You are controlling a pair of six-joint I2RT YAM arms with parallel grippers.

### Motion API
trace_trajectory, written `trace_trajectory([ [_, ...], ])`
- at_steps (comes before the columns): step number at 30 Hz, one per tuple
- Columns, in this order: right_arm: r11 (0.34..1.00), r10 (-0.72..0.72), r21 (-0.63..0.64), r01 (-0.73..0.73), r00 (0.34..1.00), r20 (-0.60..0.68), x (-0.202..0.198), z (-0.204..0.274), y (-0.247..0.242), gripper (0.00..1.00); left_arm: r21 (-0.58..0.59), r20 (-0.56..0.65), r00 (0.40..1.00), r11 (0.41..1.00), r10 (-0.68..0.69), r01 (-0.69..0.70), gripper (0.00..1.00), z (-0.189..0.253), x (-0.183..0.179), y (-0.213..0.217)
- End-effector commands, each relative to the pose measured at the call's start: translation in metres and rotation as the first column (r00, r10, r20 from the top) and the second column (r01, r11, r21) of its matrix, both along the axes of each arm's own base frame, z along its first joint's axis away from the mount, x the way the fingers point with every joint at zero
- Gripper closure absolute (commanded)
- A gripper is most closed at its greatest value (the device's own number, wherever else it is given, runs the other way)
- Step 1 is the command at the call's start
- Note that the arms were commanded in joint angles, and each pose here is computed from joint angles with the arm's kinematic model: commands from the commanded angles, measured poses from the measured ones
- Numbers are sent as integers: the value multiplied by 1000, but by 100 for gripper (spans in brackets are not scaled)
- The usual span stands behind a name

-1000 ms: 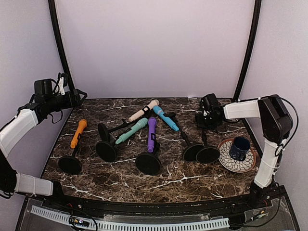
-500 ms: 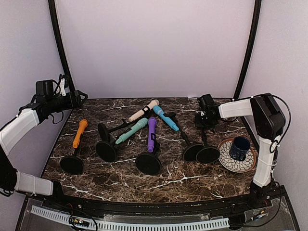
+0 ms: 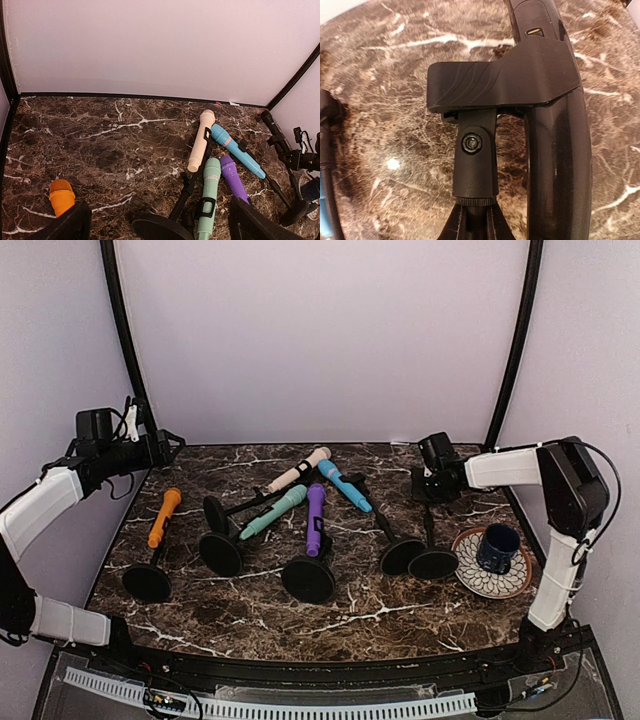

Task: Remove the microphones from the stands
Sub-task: Pick up the microphone stand with the microphone from the center of the board, then pass from the right arm to the left

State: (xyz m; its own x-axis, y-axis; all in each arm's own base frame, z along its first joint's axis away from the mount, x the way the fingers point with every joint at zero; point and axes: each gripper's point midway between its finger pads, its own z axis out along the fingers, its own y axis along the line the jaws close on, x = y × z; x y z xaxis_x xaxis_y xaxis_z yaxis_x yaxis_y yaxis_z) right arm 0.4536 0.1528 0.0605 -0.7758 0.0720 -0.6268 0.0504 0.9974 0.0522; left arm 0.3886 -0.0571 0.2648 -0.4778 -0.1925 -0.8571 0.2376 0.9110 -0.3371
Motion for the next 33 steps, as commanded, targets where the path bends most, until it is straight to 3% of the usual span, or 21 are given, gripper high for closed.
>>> trace_trajectory([
  [1,999,-16,48,4,970,243,11,82,1,100,-42,75,994,996,-75,78,2,15,-6,-17],
  [6,997,5,72,-34,927,374,-8,135,2,100,-28,119,979,985,-167,171,3,29,-18,-59],
  [14,979,96,99,-179,828,553,-53,222,29,100,-140,205,923,924,-326,357,4,58,-48,-156],
  [18,946,115,157,-284,745,657,-78,265,47,100,-199,260,874,863,-410,464,4,69,-67,-210],
  [24,830,87,253,-496,564,821,-106,324,90,100,-291,328,787,737,-522,610,4,83,-93,-284],
  [29,768,89,218,-602,438,895,-119,355,133,100,-352,332,720,628,-610,694,5,81,-106,-338],
  [33,756,93,172,-632,363,927,-123,371,158,100,-373,317,686,579,-655,726,6,75,-113,-369],
])
